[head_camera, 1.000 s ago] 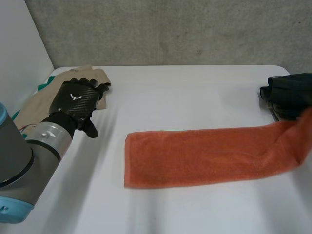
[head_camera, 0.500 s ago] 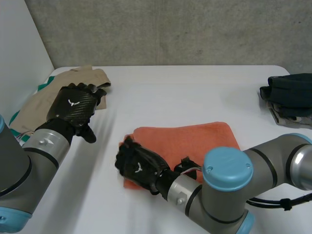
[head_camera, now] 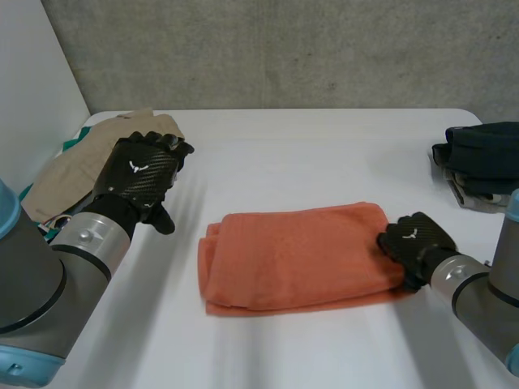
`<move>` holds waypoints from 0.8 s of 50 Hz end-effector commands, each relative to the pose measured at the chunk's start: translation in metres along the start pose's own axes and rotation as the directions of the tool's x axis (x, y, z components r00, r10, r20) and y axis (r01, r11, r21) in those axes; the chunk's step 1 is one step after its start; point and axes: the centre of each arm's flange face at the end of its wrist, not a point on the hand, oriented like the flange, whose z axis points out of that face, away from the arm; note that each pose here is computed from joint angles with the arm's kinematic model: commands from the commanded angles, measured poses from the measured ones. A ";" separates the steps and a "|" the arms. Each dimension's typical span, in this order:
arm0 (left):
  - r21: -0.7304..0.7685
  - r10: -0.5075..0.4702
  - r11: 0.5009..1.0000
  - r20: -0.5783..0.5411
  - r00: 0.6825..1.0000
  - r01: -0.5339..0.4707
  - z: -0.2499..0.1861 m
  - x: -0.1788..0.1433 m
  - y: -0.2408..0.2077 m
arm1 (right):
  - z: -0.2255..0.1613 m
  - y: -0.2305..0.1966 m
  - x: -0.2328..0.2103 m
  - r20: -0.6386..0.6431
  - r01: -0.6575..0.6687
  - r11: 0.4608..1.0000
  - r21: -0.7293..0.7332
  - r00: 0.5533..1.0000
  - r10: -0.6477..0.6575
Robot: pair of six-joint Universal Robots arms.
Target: Fold the laundry.
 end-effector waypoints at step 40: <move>0.085 -0.278 0.951 -0.178 0.944 0.296 0.006 0.055 -0.040 | -0.022 -0.105 -0.025 0.302 -0.548 0.779 0.305 0.832 0.466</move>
